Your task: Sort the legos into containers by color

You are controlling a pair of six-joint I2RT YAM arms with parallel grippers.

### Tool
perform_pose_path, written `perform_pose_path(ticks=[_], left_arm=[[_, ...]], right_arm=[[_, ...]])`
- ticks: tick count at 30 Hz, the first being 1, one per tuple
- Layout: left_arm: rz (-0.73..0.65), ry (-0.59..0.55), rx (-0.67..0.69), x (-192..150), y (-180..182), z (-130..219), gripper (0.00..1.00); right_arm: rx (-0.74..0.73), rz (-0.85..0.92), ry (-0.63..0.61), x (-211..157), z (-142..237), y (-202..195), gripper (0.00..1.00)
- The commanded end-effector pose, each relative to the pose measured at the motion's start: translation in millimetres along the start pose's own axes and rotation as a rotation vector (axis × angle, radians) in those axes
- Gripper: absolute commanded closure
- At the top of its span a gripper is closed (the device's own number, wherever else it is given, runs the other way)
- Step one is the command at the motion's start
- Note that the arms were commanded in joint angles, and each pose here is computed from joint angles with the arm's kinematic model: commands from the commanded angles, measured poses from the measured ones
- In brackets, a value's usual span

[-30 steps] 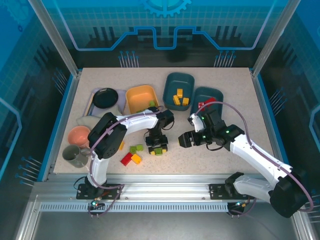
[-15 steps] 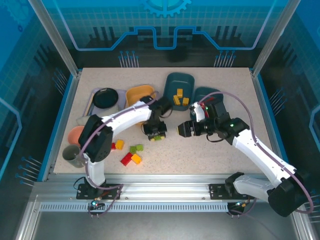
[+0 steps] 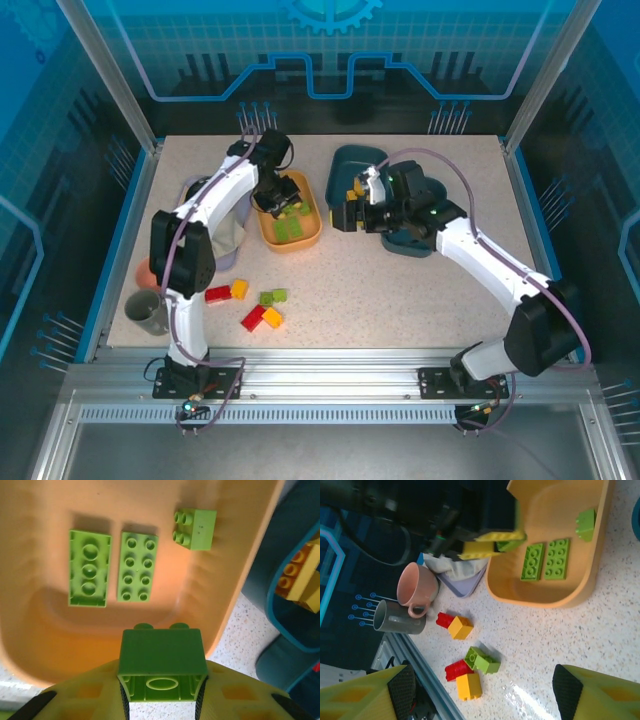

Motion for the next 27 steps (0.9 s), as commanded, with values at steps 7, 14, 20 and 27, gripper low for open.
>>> perform_pose_path(ticks=[7, 14, 20, 27], left_arm=[[0.033, 0.133, -0.040, 13.7, -14.7, -57.5, 0.66], [0.049, 0.174, -0.052, 14.5, -14.8, -71.8, 0.60], [0.047, 0.149, -0.043, 13.4, -15.1, -56.7, 0.41], [0.029, 0.027, -0.057, 6.4, -16.8, 0.4, 0.33]], right_arm=[[-0.001, -0.021, 0.012, 7.2, -12.4, -1.8, 0.24], [-0.019, -0.041, 0.037, 5.1, -20.6, -8.1, 0.24], [-0.044, -0.025, 0.054, 4.3, -24.5, -7.9, 0.24], [-0.098, 0.065, 0.066, 1.9, -23.6, 3.6, 0.25]])
Point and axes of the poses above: each hand's point on the last joint's axis, 136 mm out from that joint toward the fingers, its own z axis back along the fingers, its own y axis along the line the jaws close on, x = y × z, the point moved 10 cm from there along z, back along the fingers, and after that the axes turned 1 degree about z, right-handed, at the moved point
